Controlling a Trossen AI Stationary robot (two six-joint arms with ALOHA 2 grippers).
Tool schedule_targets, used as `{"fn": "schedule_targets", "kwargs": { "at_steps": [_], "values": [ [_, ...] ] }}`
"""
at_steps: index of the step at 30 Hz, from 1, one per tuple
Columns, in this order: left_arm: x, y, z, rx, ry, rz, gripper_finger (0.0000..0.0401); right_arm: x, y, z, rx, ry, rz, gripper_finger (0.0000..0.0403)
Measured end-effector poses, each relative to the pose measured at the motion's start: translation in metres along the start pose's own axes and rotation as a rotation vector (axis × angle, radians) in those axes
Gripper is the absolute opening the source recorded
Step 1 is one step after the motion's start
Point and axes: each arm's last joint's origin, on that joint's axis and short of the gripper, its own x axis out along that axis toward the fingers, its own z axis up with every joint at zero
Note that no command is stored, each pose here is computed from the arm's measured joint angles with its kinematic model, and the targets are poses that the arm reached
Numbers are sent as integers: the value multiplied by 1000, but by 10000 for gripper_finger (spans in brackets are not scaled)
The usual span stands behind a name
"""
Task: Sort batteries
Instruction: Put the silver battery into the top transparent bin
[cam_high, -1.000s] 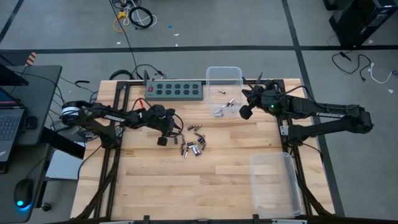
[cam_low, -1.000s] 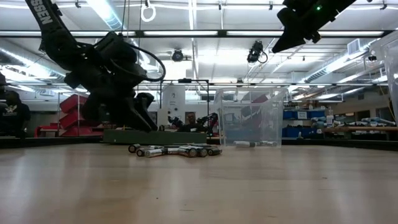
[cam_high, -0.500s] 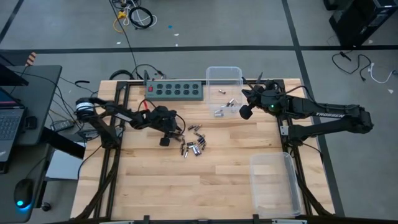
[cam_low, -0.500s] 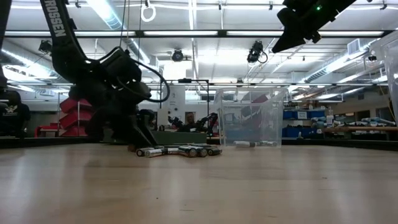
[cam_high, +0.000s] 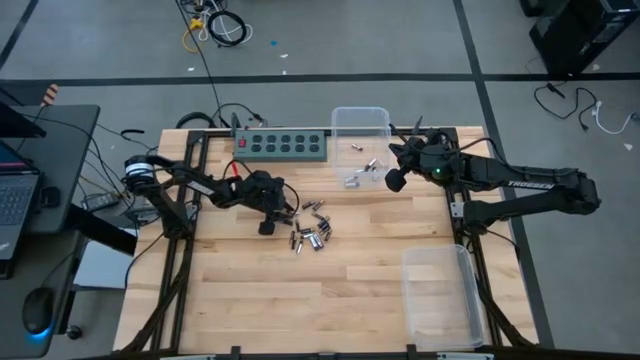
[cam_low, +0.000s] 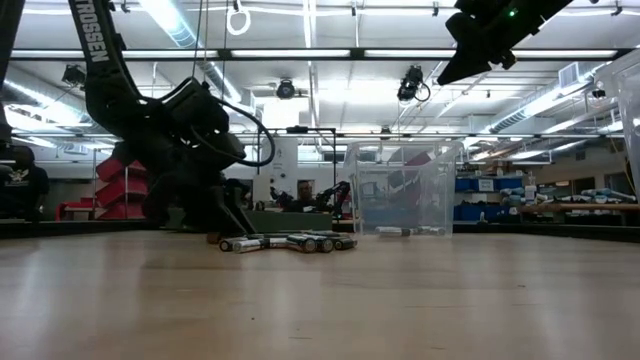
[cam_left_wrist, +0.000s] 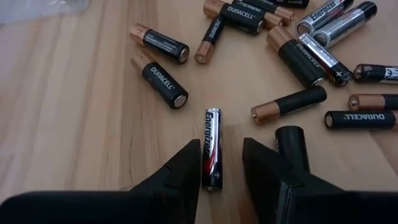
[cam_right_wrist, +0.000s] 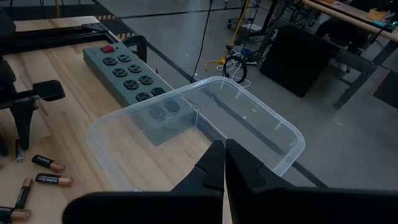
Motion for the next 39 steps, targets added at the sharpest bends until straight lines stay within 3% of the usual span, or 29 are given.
{"fn": "schedule_targets", "kwargs": {
  "at_steps": [13,29,39],
  "values": [
    [0,1,-1,-24,8,21,19,0,0,0,-1,0,0,3],
    [-2,3,5,-64,-53,53,20,0,0,0,-1,0,0,3],
    [-15,-5,28,-19,-168,38,19,0,0,0,-1,1,0,3]
  ]
}}
